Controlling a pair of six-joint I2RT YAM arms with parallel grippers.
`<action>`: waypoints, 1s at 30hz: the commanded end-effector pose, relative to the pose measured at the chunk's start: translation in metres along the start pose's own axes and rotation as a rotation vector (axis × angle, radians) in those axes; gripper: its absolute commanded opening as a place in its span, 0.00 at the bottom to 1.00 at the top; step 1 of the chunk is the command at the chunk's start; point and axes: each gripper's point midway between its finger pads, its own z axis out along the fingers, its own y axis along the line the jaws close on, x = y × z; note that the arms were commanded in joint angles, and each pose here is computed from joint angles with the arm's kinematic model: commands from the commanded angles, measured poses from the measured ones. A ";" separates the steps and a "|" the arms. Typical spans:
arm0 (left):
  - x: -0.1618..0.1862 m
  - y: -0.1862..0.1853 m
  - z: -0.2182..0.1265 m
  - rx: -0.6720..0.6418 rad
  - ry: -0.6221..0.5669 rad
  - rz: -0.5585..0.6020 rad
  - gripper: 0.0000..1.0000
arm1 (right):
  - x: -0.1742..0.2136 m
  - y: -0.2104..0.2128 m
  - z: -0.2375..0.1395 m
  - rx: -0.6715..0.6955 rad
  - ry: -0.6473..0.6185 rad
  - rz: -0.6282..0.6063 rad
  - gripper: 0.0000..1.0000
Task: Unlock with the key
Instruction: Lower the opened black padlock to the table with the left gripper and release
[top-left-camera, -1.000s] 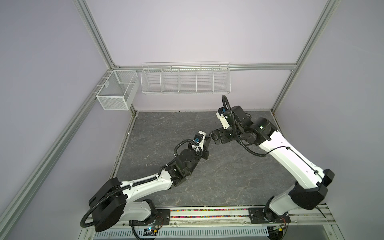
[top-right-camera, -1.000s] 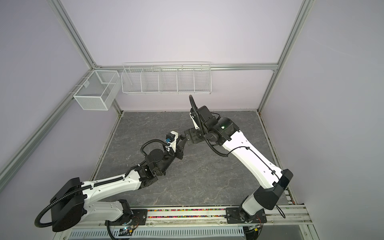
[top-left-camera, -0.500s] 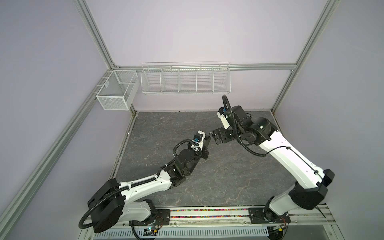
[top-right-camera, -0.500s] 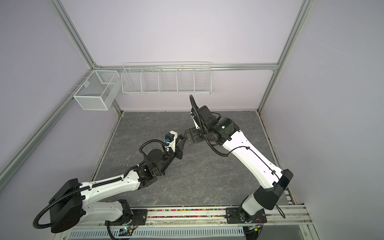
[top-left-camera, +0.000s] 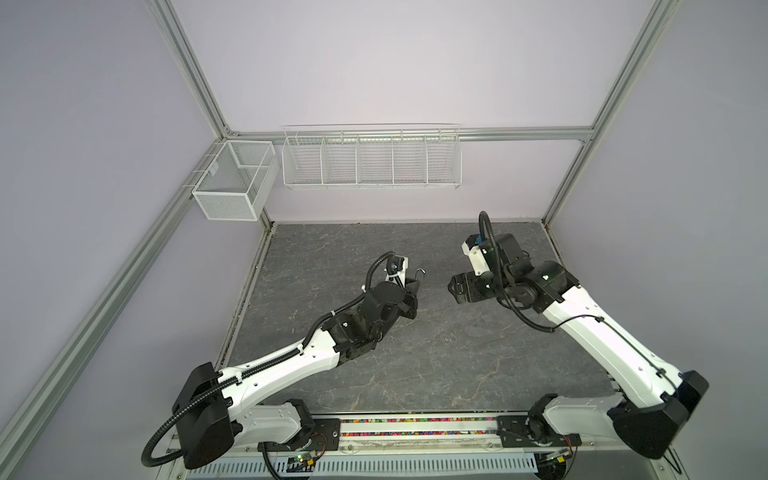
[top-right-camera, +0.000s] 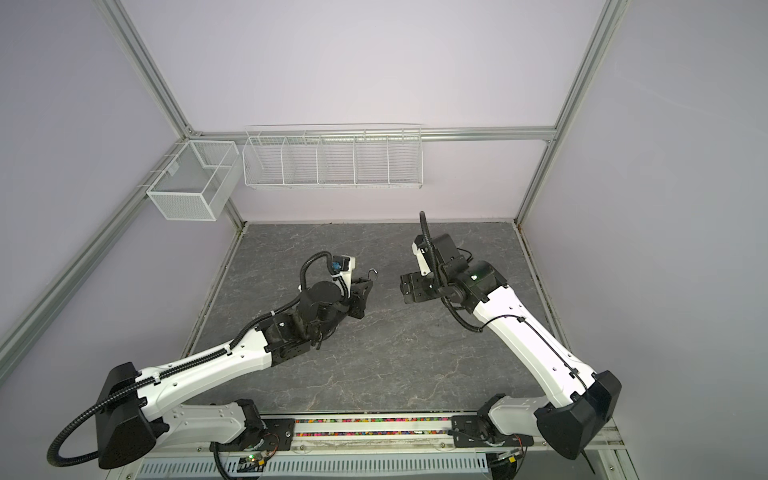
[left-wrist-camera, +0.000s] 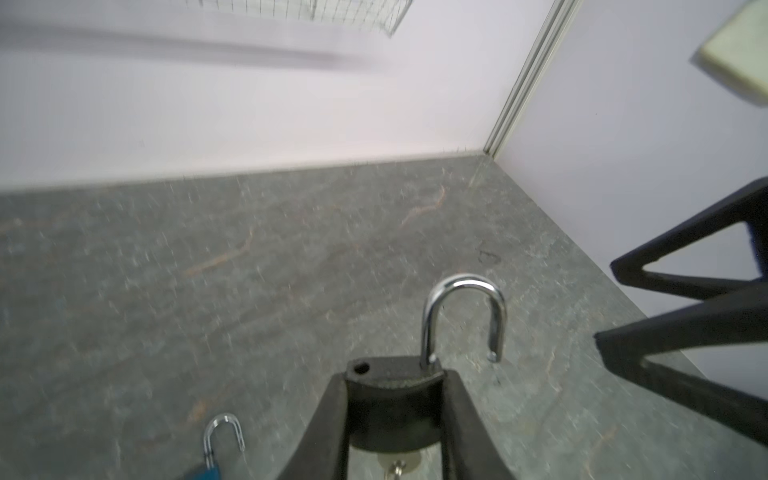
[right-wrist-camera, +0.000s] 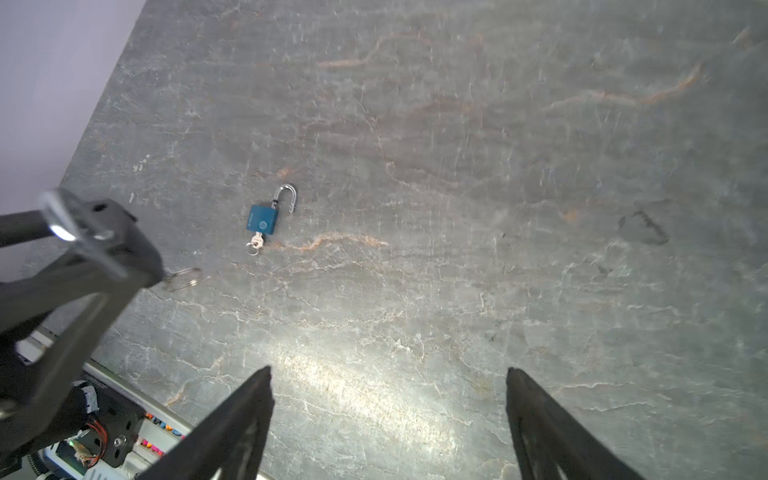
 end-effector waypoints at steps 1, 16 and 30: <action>0.063 0.007 -0.002 -0.043 0.297 -0.151 0.00 | 0.001 0.004 0.012 -0.091 -0.053 0.060 0.89; 0.173 0.004 0.059 -0.274 0.767 -0.188 0.00 | 0.048 -0.050 0.077 0.001 -0.012 0.266 0.89; 0.207 0.029 0.078 -0.428 0.852 -0.102 0.00 | 0.049 -0.063 0.075 0.033 -0.008 0.285 0.89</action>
